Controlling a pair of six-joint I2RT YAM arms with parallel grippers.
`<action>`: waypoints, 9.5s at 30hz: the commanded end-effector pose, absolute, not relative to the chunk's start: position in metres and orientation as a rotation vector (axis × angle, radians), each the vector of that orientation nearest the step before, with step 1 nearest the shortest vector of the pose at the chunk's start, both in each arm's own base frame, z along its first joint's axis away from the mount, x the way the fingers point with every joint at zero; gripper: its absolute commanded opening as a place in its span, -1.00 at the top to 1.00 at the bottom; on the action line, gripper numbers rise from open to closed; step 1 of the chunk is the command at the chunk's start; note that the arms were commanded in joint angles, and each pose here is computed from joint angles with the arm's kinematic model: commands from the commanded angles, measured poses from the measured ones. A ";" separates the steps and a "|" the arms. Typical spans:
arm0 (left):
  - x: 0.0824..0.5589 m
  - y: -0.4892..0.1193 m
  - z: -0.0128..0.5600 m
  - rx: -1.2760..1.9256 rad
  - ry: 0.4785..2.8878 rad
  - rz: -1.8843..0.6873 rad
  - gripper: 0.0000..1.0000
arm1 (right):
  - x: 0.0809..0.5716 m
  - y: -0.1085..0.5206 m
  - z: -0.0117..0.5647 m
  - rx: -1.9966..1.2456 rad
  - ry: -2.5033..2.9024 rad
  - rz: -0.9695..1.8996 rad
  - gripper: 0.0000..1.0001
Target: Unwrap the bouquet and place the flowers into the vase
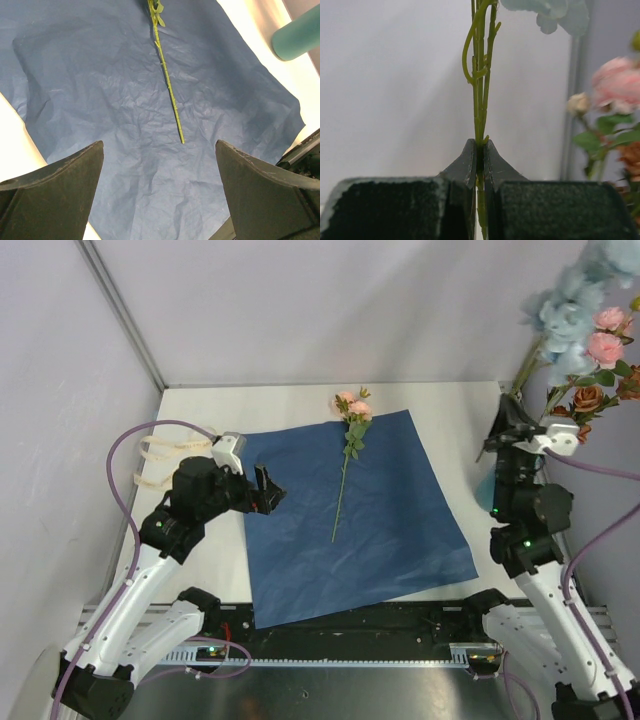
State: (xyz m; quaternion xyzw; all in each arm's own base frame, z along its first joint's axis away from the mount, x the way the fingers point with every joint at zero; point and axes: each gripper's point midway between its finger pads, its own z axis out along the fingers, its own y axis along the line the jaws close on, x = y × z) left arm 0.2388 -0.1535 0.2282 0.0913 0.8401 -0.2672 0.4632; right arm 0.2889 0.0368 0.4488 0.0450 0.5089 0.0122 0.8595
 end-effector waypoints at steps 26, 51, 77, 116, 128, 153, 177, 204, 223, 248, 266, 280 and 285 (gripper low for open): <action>0.240 -0.152 0.232 0.243 2.042 -0.651 -0.96 | 0.303 -0.058 0.431 0.016 0.849 -0.242 1.00; 0.239 -0.150 0.236 0.238 2.028 -0.653 -0.97 | 0.337 -0.087 0.367 0.154 1.070 -0.196 0.96; 0.241 -0.147 0.235 0.225 2.029 -0.639 -0.97 | 0.295 -0.042 0.299 0.613 1.640 0.176 -0.04; 0.238 -0.146 0.242 0.224 2.005 -0.650 -0.97 | 0.432 0.283 0.098 0.281 2.155 0.364 -0.04; 0.237 -0.148 0.242 0.228 2.007 -0.661 -0.97 | 0.451 0.293 0.067 0.316 2.209 0.282 0.06; 0.239 -0.146 0.240 0.219 2.010 -0.650 -0.97 | 0.463 0.294 0.035 0.301 2.321 0.114 0.60; 0.239 -0.146 0.239 0.219 2.018 -0.649 -0.97 | 0.469 0.294 0.157 0.242 2.036 0.255 1.00; 0.240 -0.145 0.237 0.216 2.022 -0.639 -0.97 | 0.335 0.144 0.458 -0.068 1.192 0.372 1.00; 0.241 -0.145 0.237 0.216 2.023 -0.638 -0.97 | 0.282 0.002 0.507 -0.139 0.777 -0.021 1.00; 0.241 -0.146 0.236 0.219 2.024 -0.640 -0.98 | 0.290 -0.051 0.498 -0.105 0.645 -0.088 1.00; 0.241 -0.147 0.235 0.222 2.032 -0.653 -0.97 | 0.312 -0.077 0.394 0.050 0.872 -0.133 1.00; 0.240 -0.146 0.237 0.220 2.025 -0.651 -0.97 | 0.319 -0.085 0.325 0.224 1.123 -0.105 0.97; 0.240 -0.146 0.238 0.220 2.021 -0.653 -0.97 | 0.318 -0.077 0.308 0.253 1.182 -0.079 0.85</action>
